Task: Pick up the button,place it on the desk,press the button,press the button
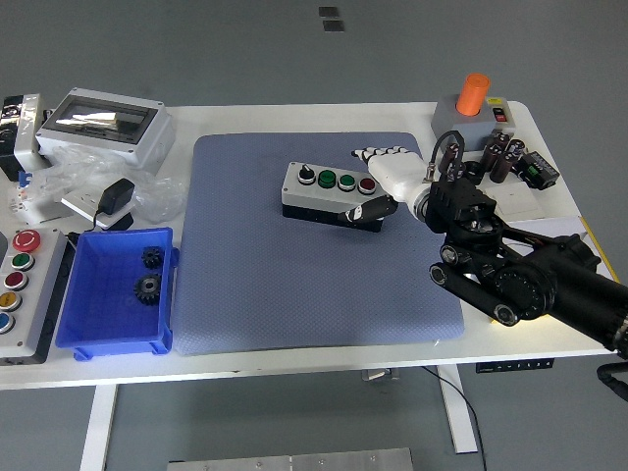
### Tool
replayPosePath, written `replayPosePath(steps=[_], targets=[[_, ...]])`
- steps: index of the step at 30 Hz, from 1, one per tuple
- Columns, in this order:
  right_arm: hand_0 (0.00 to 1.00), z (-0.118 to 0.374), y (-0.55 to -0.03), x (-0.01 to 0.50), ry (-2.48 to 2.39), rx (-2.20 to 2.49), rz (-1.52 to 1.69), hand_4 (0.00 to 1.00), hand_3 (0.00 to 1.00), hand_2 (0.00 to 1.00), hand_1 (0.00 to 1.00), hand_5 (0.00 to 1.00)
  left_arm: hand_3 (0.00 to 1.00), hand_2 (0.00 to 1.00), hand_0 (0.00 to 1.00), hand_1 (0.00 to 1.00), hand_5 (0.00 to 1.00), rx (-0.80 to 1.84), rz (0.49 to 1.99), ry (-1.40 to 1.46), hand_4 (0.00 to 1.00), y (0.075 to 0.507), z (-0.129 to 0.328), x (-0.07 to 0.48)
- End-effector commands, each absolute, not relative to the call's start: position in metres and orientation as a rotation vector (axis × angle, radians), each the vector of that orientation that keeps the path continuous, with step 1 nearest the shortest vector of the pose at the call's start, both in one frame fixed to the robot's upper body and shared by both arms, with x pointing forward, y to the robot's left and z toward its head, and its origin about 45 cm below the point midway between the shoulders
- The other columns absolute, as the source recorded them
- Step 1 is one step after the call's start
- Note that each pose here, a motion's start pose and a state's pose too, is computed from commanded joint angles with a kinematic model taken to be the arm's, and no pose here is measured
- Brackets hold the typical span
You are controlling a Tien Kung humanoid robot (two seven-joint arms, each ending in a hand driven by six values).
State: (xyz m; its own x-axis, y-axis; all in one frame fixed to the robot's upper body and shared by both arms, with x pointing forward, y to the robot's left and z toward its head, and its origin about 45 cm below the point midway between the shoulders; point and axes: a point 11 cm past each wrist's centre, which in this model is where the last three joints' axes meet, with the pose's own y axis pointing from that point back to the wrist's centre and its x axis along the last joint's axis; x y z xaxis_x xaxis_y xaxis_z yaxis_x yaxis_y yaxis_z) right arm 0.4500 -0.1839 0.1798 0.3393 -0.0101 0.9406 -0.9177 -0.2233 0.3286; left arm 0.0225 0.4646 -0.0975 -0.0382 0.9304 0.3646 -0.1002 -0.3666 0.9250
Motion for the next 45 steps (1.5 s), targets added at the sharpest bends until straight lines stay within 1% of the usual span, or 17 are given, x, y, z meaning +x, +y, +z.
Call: replayPosePath(steps=[2,3,8,9,14,15,20,21,27,28,32,33,38,39,44,45], targets=[[0.998,0.178,-0.184,0.45,-0.873,1.545,1.074,0.998,0.998,0.998,0.998,0.613,0.633,0.619,0.732,0.734,0.225,1.386,1.542,0.942,0.541,0.465,-0.097,0.022],[0.954,0.177,-0.184,0.45,-0.875,1.543,1.07,0.998,0.998,0.955,0.947,0.606,0.635,0.62,0.732,0.734,0.229,1.386,1.542,0.941,0.548,0.465,-0.097,0.023],[0.954,0.169,-0.186,0.45,-0.873,1.536,1.052,0.998,0.998,0.955,0.947,0.606,0.635,0.62,0.732,0.734,0.229,1.388,1.541,0.941,0.548,0.465,-0.097,0.022],[0.634,0.167,-0.186,0.449,-0.872,1.536,1.048,0.998,0.954,0.761,0.741,0.461,0.635,0.62,0.731,0.734,0.233,1.388,1.541,0.941,0.552,0.465,-0.097,0.022],[0.634,0.162,-0.186,0.448,-0.872,1.538,1.035,0.998,0.954,0.761,0.741,0.461,0.635,0.62,0.731,0.734,0.233,1.388,1.54,0.939,0.552,0.465,-0.097,0.023],[0.364,0.161,-0.186,0.448,-0.871,1.538,1.034,0.896,0.775,0.587,0.549,0.263,0.637,0.621,0.732,0.734,0.237,1.388,1.54,0.939,0.556,0.465,-0.097,0.023],[0.364,0.158,-0.186,0.446,-0.876,1.54,1.031,0.896,0.775,0.587,0.549,0.263,0.637,0.621,0.732,0.734,0.237,1.389,1.54,0.938,0.556,0.466,-0.097,0.022],[0.308,0.158,-0.186,0.446,-0.878,1.54,1.03,0.811,0.689,0.5,0.485,0.167,0.637,0.621,0.731,0.734,0.237,1.389,1.54,0.938,0.555,0.466,-0.097,0.022],[0.308,0.156,-0.187,0.446,-0.894,1.534,1.032,0.811,0.689,0.5,0.485,0.167,0.637,0.621,0.731,0.734,0.237,1.389,1.539,0.937,0.555,0.465,-0.097,0.022],[0.285,0.157,-0.188,0.447,-0.899,1.532,1.035,0.767,0.59,0.457,0.446,0.135,0.636,0.621,0.731,0.734,0.24,1.388,1.54,0.937,0.554,0.465,-0.097,0.022],[0.285,0.16,-0.19,0.449,-0.919,1.538,1.043,0.767,0.59,0.457,0.446,0.135,0.636,0.621,0.731,0.734,0.24,1.389,1.54,0.939,0.554,0.465,-0.097,0.021],[0.253,0.161,-0.19,0.449,-0.926,1.543,1.046,0.701,0.48,0.401,0.403,0.149,0.637,0.621,0.731,0.734,0.24,1.389,1.54,0.939,0.551,0.465,-0.097,0.021],[0.253,0.17,-0.188,0.449,-0.982,1.595,1.057,0.701,0.48,0.401,0.403,0.149,0.637,0.621,0.731,0.734,0.24,1.388,1.541,0.94,0.551,0.465,-0.097,0.021],[0.237,0.173,-0.187,0.449,-0.995,1.61,1.062,0.566,0.399,0.377,0.393,0.128,0.637,0.623,0.731,0.734,0.243,1.388,1.541,0.94,0.549,0.465,-0.097,0.021],[0.237,0.19,-0.183,0.447,-1.037,1.673,1.101,0.566,0.399,0.377,0.393,0.128,0.637,0.623,0.731,0.734,0.243,1.387,1.543,0.942,0.549,0.465,-0.098,0.02],[0.229,0.192,-0.181,0.446,-1.039,1.681,1.11,0.532,0.35,0.357,0.382,0.018,0.638,0.622,0.731,0.734,0.246,1.387,1.543,0.942,0.547,0.465,-0.098,0.02]])
